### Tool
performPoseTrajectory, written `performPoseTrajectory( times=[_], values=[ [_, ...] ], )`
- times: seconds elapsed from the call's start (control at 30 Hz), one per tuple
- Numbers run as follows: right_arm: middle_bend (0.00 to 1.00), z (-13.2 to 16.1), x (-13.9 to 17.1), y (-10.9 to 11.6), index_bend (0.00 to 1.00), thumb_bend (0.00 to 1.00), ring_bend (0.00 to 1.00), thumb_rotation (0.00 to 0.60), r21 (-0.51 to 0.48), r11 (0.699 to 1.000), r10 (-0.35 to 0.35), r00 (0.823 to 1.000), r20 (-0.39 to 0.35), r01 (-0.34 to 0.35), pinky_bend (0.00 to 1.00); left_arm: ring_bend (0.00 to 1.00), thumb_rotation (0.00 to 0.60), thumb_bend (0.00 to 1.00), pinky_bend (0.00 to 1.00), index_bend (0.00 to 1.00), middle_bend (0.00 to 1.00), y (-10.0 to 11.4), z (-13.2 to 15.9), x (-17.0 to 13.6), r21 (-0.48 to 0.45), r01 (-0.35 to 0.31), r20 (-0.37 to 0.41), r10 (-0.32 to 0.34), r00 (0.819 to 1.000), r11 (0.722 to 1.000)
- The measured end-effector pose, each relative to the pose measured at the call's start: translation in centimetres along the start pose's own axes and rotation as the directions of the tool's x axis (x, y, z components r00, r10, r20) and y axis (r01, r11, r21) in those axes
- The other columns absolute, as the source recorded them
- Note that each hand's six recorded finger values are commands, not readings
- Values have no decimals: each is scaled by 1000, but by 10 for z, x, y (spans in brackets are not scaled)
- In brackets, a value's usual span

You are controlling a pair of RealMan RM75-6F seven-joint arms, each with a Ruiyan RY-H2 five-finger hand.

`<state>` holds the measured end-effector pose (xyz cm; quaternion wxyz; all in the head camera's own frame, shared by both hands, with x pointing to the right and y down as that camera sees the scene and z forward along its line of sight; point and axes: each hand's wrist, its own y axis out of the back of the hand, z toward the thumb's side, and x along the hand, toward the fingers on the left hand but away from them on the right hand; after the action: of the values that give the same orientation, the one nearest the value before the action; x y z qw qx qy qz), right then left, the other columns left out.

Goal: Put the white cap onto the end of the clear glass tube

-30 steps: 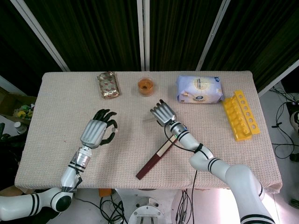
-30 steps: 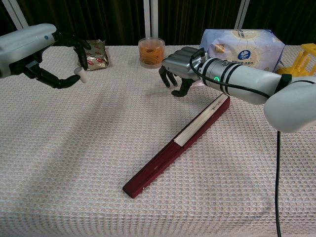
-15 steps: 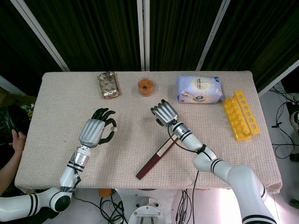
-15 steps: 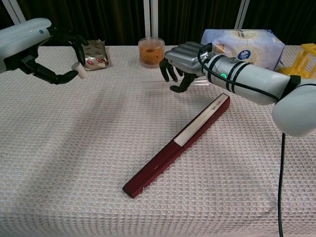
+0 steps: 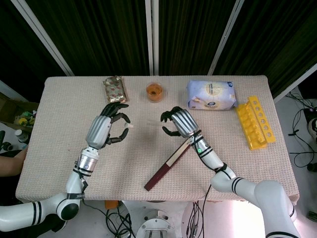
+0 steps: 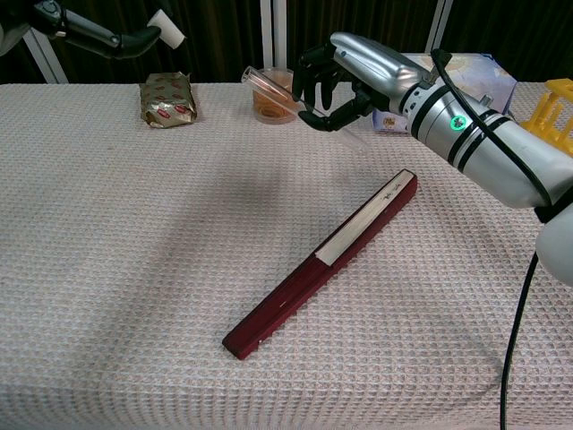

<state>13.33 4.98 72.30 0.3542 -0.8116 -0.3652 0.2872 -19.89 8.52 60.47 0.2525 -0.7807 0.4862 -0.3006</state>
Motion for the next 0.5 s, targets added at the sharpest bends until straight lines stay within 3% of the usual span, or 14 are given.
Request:
performPoseTrajectory(
  times=[0.2, 0.5],
  values=[
    [692, 16, 4, 1, 782, 600, 508, 600, -126, 991, -45, 999, -26, 41, 390, 85, 600, 456, 102, 598, 178, -6, 8, 10, -46, -14, 6, 14, 1000, 999],
    [692, 25, 2, 1, 786, 609, 508, 600, -191, 979, -76, 996, -41, 67, 400, 85, 600, 455, 102, 598, 178, -6, 10, 12, -18, -17, 7, 17, 1000, 1000]
  ],
)
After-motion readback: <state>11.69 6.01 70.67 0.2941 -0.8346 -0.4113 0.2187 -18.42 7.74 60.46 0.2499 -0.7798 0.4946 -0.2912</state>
